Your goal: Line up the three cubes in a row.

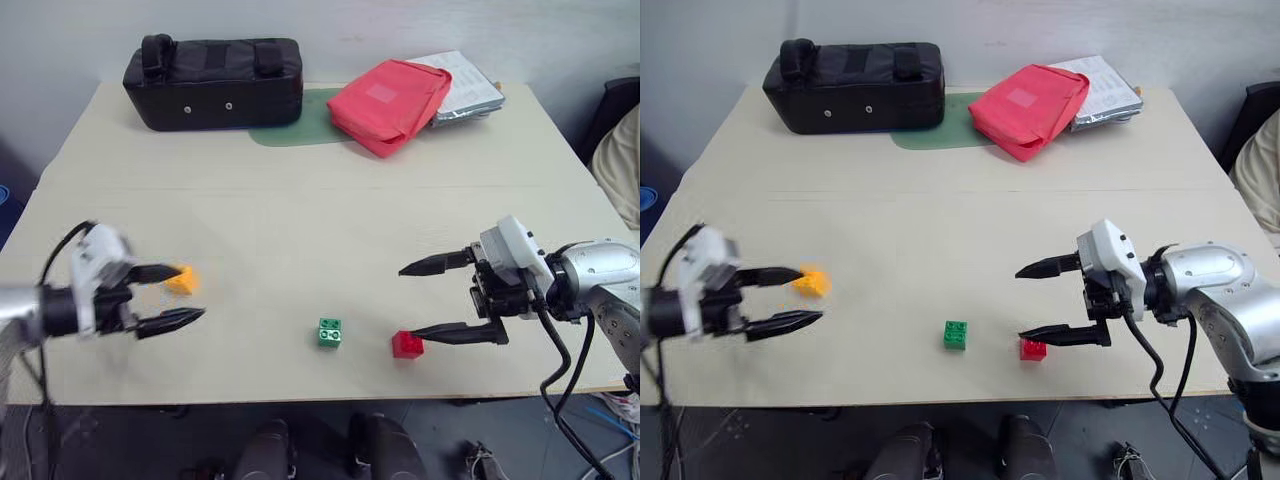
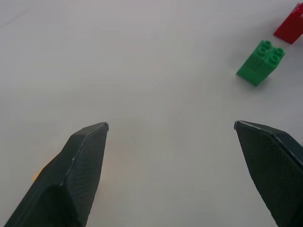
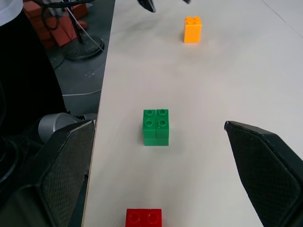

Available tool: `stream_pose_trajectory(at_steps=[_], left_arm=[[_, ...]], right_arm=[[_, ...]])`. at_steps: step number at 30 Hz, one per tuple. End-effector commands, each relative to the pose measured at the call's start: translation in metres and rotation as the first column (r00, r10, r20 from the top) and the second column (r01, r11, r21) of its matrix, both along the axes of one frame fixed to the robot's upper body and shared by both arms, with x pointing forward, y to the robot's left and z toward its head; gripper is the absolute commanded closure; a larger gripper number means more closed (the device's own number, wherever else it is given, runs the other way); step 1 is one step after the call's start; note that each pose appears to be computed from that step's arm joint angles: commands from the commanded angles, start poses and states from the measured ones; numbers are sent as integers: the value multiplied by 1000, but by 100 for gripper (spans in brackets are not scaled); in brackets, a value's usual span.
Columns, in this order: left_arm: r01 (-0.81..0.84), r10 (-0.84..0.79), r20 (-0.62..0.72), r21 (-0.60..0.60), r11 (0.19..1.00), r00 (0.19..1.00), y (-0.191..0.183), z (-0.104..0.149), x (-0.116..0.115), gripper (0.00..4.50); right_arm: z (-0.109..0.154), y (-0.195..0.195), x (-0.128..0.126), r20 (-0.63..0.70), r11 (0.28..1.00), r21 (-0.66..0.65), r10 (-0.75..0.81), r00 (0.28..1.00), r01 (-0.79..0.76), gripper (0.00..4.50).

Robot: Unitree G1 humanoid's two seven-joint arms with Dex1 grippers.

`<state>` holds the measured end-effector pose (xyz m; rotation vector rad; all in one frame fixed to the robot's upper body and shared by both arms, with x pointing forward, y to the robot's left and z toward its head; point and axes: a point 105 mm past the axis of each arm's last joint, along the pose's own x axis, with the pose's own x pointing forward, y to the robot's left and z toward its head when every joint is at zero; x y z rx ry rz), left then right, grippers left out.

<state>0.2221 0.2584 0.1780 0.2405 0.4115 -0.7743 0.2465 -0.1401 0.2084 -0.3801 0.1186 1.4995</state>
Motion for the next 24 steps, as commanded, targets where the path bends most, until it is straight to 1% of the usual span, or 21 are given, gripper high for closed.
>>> stream_pose_trajectory(at_steps=[1, 3, 5, 8, 12, 14, 17, 20, 24], left_arm=[[-197, 196, 37, 22, 980, 980, 42, -1, -35, 2], [-286, 286, 9, 41, 957, 958, 61, -15, -54, 2], [-340, 341, -13, 68, 938, 940, 72, -28, -67, 2], [-367, 369, -23, 81, 927, 929, 77, -41, -70, 2], [-378, 379, 40, -15, 926, 925, 61, -29, -32, 2], [-397, 399, 50, -40, 917, 916, 55, -25, -16, 2], [-424, 426, 56, -44, 904, 903, 43, -21, 9, 2], [-482, 483, 49, -44, 875, 874, 34, -17, 33, 2], [-476, 477, 18, -42, 878, 879, 11, -15, 53, 2]], right_arm=[[8, 1, 5, 31, 1000, 8, 24, 999, -24, 0], [10, 2, 7, 33, 999, 11, 33, 999, -34, 0], [12, 3, 9, 34, 999, 16, 38, 999, -39, 0], [13, 3, 11, 38, 999, 19, 38, 999, -39, 0], [13, 3, 10, 45, 999, 16, 33, 998, -33, 0], [13, 3, 9, 41, 999, 20, 29, 999, -30, 0], [11, 4, 7, 40, 999, 23, 27, 999, -28, 0], [10, 5, 5, 42, 999, 28, 21, 999, -22, 0], [9, 8, 4, 48, 999, 37, 15, 999, -17, 0]])
